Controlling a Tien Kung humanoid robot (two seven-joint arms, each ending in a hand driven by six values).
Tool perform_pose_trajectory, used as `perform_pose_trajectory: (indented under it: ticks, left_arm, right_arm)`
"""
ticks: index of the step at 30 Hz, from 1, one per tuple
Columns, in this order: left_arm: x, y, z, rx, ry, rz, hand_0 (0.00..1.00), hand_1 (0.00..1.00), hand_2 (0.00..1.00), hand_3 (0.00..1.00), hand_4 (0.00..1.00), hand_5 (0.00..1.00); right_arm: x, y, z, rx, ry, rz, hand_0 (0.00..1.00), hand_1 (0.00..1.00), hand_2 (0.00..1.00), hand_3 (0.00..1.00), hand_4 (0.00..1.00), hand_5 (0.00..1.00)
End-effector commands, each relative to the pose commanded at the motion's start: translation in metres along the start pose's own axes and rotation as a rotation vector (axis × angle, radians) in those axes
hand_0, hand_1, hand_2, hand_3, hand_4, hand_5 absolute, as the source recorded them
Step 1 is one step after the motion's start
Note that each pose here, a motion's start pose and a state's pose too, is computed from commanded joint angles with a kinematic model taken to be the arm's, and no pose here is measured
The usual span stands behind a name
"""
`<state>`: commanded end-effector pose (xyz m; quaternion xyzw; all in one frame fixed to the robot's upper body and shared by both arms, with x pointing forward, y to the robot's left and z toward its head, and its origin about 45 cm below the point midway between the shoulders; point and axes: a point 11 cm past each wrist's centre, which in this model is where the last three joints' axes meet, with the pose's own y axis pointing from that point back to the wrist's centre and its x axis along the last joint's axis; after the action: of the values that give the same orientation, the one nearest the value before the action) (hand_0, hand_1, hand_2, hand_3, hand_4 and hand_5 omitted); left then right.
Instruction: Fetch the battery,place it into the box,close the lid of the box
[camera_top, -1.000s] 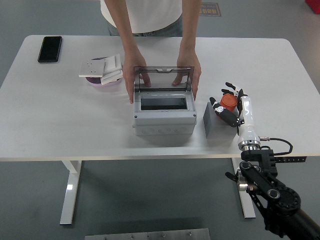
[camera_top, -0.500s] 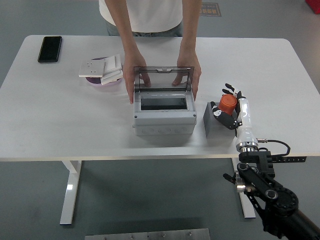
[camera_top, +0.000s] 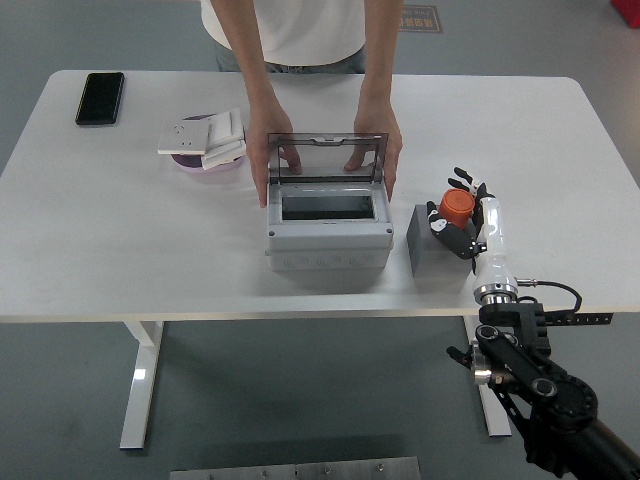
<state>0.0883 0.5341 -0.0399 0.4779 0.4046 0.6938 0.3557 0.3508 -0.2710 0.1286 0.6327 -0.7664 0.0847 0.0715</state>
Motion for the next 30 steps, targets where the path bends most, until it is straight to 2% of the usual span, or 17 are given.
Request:
perform_pose_trajectory:
  ticks: [4,5,10,11,16,17,22,23,28,30]
  left_arm:
    - [-0.0005,0.0000,0.0000,0.000,0.000,-0.001,0.639,0.739,0.584,0.521,0.381,0.002]
    - [-0.0006,0.0000,0.0000,0.000,0.000,-0.001,0.638,0.740,0.584,0.521,0.373,0.002]
    - [-0.0012,-0.0001,-0.0001,0.001,0.000,-0.002,0.638,0.740,0.584,0.521,0.373,0.002]
    - [-0.0012,-0.0001,-0.0001,0.001,0.000,-0.002,0.638,0.740,0.583,0.521,0.372,0.002]
    - [-0.0016,-0.0001,-0.0003,0.002,-0.001,-0.003,0.638,0.740,0.583,0.521,0.372,0.002]
    - [-0.0017,-0.0001,-0.0002,0.002,-0.001,-0.003,0.638,0.740,0.583,0.520,0.371,0.002]
    - [-0.0021,-0.0001,0.0006,0.001,-0.004,-0.004,0.638,0.740,0.583,0.520,0.371,0.002]
    - [-0.0021,0.0000,0.0007,0.001,-0.004,-0.004,0.638,0.740,0.583,0.520,0.370,0.002]
    - [-0.0021,0.0000,0.0006,0.002,-0.006,-0.004,0.638,0.740,0.583,0.520,0.370,0.002]
    - [-0.0021,-0.0001,0.0003,0.003,-0.007,-0.004,0.638,0.740,0.582,0.520,0.371,0.002]
  right_arm:
    - [0.0015,-0.0001,0.0010,-0.004,-0.014,0.010,0.652,0.655,0.587,0.660,0.621,0.002]
    - [0.0015,-0.0001,0.0011,-0.004,-0.017,0.011,0.619,0.546,0.529,0.573,0.591,0.002]
    - [0.0005,-0.0001,0.0010,-0.007,-0.026,0.013,0.619,0.546,0.529,0.573,0.591,0.002]
    - [0.0001,0.0000,0.0009,-0.007,-0.027,0.013,0.618,0.487,0.481,0.507,0.552,0.002]
    - [-0.0011,-0.0002,0.0004,-0.008,-0.028,0.011,0.618,0.487,0.481,0.507,0.552,0.002]
    - [-0.0011,-0.0004,0.0003,-0.008,-0.028,0.011,0.620,0.449,0.443,0.453,0.504,0.002]
    - [-0.0021,-0.0026,-0.0016,-0.004,-0.029,0.011,0.620,0.449,0.443,0.453,0.504,0.002]
    - [-0.0024,-0.0033,-0.0022,-0.003,-0.028,0.011,0.591,0.440,0.438,0.450,0.510,0.002]
    - [-0.0030,-0.0070,-0.0060,0.005,-0.026,0.010,0.591,0.440,0.438,0.450,0.510,0.002]
    - [-0.0028,-0.0077,-0.0066,0.007,-0.027,0.010,0.563,0.436,0.428,0.444,0.507,0.002]
